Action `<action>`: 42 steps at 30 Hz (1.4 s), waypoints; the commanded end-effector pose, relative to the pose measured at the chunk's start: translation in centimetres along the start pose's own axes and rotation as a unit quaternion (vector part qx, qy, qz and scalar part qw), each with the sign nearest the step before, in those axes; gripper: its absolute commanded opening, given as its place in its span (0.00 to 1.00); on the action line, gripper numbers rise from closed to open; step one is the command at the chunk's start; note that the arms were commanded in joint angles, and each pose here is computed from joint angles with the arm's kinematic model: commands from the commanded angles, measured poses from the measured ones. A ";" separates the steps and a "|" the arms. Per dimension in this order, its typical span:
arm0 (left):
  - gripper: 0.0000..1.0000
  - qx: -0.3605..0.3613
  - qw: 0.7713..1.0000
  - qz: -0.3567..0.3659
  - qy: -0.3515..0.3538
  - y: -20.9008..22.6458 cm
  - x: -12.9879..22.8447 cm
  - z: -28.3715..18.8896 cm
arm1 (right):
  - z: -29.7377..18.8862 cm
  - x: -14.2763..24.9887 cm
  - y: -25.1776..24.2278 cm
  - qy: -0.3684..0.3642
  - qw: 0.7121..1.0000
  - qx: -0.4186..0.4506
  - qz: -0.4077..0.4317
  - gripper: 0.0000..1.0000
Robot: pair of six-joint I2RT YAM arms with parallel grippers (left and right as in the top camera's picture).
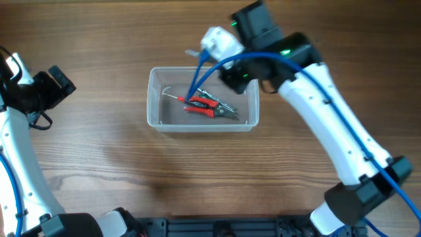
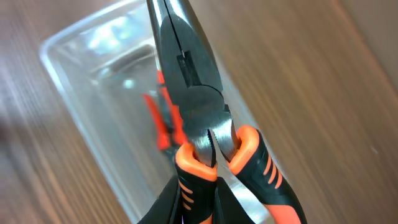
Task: Pack container
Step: 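Carry the orange-black pliers with the right gripper and drop them into the container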
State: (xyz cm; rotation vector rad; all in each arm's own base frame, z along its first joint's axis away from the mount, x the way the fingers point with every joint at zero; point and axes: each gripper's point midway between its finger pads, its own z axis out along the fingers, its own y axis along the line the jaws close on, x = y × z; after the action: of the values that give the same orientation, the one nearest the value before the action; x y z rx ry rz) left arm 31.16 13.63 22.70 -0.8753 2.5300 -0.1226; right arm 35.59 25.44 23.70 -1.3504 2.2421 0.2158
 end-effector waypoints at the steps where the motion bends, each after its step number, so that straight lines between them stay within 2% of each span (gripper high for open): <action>1: 1.00 0.016 1.000 0.020 0.007 -0.7 0.2 0.2 | 4.6 0.6 1.7 0.038 0.998 -0.037 -0.017 0.04; 10: 1.00 0.028 0.998 0.057 0.013 -2.5 0.8 0.3 | 15.1 5.5 2.8 0.145 0.985 -0.097 -0.014 0.04; 17: 1.00 0.037 0.996 0.085 0.016 -3.9 1.2 0.5 | 18.0 6.9 3.1 0.165 0.980 -0.108 -0.010 0.04; 21: 1.00 0.040 0.995 0.094 0.017 -4.4 1.4 0.5 | 18.2 6.9 3.1 0.164 0.981 -0.107 -0.010 0.06; 24: 1.00 0.042 0.994 0.098 0.018 -4.6 1.6 0.5 | 18.2 6.9 3.1 0.165 0.981 -0.107 -0.010 0.24; 35: 1.00 0.041 0.994 0.098 0.022 -4.6 1.8 0.5 | 17.1 6.8 1.9 0.175 0.982 -0.067 0.015 0.32; 39: 1.00 0.053 0.990 0.125 0.027 -5.1 2.1 0.5 | 13.5 4.1 1.1 0.127 0.991 -0.043 0.026 0.33; 42: 1.00 0.069 0.985 0.158 0.031 -6.5 2.7 0.5 | 8.8 0.7 -1.3 0.049 0.997 0.008 0.060 0.34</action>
State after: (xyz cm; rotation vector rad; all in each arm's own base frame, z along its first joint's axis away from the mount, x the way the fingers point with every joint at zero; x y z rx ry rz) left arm 32.56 8.93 22.64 -0.5765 2.6224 -0.1708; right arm 37.46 28.11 6.92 -1.4897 2.5415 0.1781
